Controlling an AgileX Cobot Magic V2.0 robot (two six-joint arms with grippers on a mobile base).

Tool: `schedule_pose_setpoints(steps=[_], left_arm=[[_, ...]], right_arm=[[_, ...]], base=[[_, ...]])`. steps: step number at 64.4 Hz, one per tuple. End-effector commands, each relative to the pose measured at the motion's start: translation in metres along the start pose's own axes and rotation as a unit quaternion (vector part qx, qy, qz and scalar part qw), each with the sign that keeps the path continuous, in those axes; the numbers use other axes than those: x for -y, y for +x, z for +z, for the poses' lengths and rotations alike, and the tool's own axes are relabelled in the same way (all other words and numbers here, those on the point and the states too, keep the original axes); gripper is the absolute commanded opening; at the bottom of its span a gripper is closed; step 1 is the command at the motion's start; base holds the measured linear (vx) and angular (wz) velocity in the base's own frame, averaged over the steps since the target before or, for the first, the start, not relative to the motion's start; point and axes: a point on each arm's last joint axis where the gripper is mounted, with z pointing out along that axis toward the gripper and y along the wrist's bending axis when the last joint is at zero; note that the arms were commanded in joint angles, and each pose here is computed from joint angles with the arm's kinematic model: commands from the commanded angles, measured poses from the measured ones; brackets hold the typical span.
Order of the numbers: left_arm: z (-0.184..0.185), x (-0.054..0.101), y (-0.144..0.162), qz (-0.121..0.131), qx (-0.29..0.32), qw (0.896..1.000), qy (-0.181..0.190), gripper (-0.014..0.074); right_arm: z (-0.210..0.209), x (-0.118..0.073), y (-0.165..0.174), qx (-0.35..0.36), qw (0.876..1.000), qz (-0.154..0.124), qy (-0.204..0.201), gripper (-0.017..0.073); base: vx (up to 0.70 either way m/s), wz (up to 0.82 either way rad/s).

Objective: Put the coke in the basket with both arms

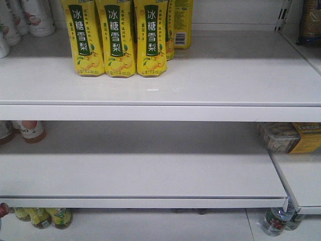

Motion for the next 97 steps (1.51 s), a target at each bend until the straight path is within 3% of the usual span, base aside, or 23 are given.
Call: schedule_pose_setpoints(steps=[1,97], left_arm=[[-0.0052,0.0042,-0.0248,0.044,0.104,0.994,0.010,-0.0006],[-0.0052,0.0040,-0.0258,0.047,0.110,0.993,0.006,-0.0006]], right_arm=[[-0.0022,-0.0017,-0.0131,0.037,0.999,-0.017,-0.007,-0.0005],[-0.0021,-0.0021,-0.0119,0.031,0.999,-0.011,-0.009,-0.0005]], base=[[0.00,0.00],[0.00,0.00]])
